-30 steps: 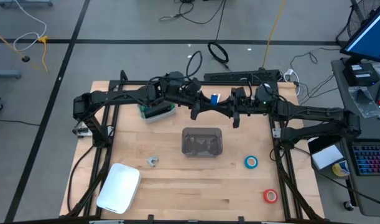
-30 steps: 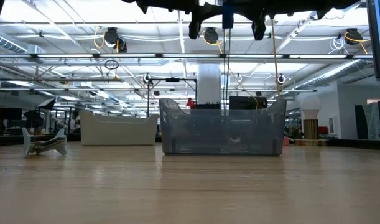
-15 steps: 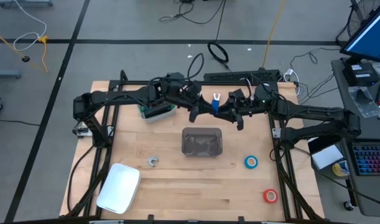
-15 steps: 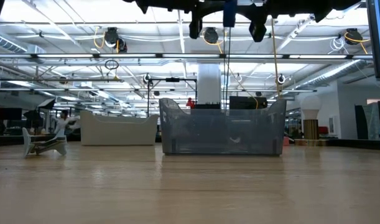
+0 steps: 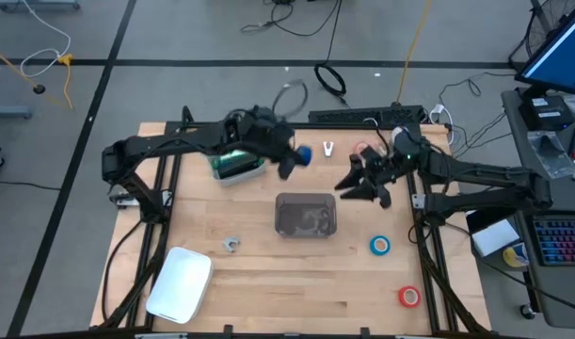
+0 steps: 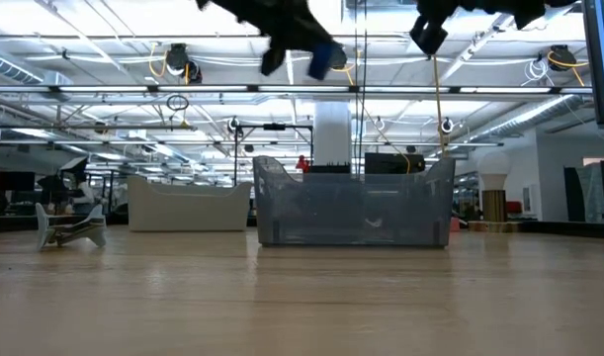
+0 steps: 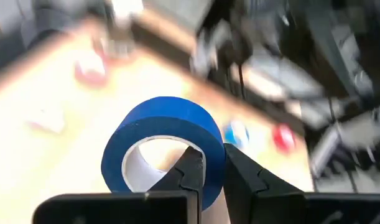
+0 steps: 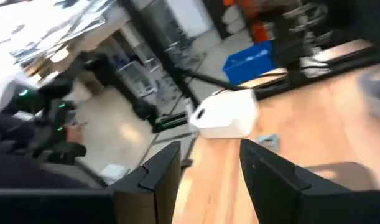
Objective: Pick and place Stapler, Stapler remover, tape
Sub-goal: Put the blue tape into the white bin
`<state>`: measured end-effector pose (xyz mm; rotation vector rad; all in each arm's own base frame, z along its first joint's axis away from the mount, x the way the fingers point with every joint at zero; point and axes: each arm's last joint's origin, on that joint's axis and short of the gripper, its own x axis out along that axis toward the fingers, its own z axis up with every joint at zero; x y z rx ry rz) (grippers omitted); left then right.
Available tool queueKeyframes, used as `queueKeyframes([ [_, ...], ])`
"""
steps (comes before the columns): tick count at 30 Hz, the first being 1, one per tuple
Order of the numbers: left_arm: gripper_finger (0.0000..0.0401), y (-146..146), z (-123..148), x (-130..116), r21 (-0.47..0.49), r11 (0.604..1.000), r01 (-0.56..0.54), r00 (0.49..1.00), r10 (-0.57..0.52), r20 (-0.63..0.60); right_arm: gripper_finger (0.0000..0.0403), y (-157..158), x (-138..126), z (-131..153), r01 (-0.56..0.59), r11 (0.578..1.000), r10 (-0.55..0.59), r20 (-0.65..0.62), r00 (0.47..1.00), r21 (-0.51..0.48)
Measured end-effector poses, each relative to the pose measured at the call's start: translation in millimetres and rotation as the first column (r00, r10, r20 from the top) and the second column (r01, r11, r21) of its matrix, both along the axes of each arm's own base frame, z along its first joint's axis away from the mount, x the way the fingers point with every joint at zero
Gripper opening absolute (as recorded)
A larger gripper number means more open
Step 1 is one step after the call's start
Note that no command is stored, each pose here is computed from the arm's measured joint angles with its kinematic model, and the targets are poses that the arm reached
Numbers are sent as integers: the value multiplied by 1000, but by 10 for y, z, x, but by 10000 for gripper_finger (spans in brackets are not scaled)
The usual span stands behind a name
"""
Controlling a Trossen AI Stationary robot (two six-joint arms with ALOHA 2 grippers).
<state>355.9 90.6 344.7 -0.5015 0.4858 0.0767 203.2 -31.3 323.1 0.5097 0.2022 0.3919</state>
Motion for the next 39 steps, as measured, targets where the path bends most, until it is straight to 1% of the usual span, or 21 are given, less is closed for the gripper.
queueKeyframes([
  [2,33,-87,14,-139,-51,999,-11,995,6,-97,161,12,-47,4,4,1000,-4,-16,1000,2],
  [6,33,-311,56,-397,-103,989,-108,960,76,-270,154,33,-134,19,7,1000,-7,-25,1000,-18],
  [8,33,-498,56,-516,-151,979,-139,927,75,-366,150,29,-151,7,24,999,-25,-37,999,-36],
  [10,33,-665,43,-643,-196,962,-189,880,77,-469,147,33,-157,11,20,999,-22,-30,999,-44],
  [14,33,-999,-26,-841,-251,903,-347,738,98,-668,144,32,-164,27,22,998,-23,-13,1000,-60],
  [17,33,-1293,-90,-972,-270,859,-435,602,55,-797,144,30,-163,21,22,997,-23,-11,1000,-76],
  [19,33,-1473,-120,-1040,-263,840,-474,525,30,-850,143,30,-164,27,23,996,-23,-2,1000,-84],
  [21,33,-1668,-143,-1114,-239,839,-489,473,25,-881,142,27,-163,25,24,995,-24,1,1000,-96],
  [24,33,-1930,-229,-1223,-207,829,-519,418,35,-908,141,26,-164,26,24,994,-23,7,1000,-107],
  [27,33,-2148,-378,-1363,-142,810,-568,332,68,-941,141,27,-164,26,22,993,-22,9,1000,-113],
  [29,33,-2299,-494,-1433,-139,803,-580,311,60,-949,140,27,-164,26,22,993,-21,9,1000,-113],
  [30,33,-2372,-563,-1456,-153,798,-583,310,45,-950,139,27,-164,26,22,993,-21,9,1000,-113],
  [34,33,-2621,-864,-1553,-199,776,-599,326,9,-945,141,28,-164,26,22,993,-21,9,1000,-113],
  [39,33,-2769,-1228,-1723,-190,735,-651,294,13,-956,141,28,-164,26,22,993,-21,9,1000,-113],
])
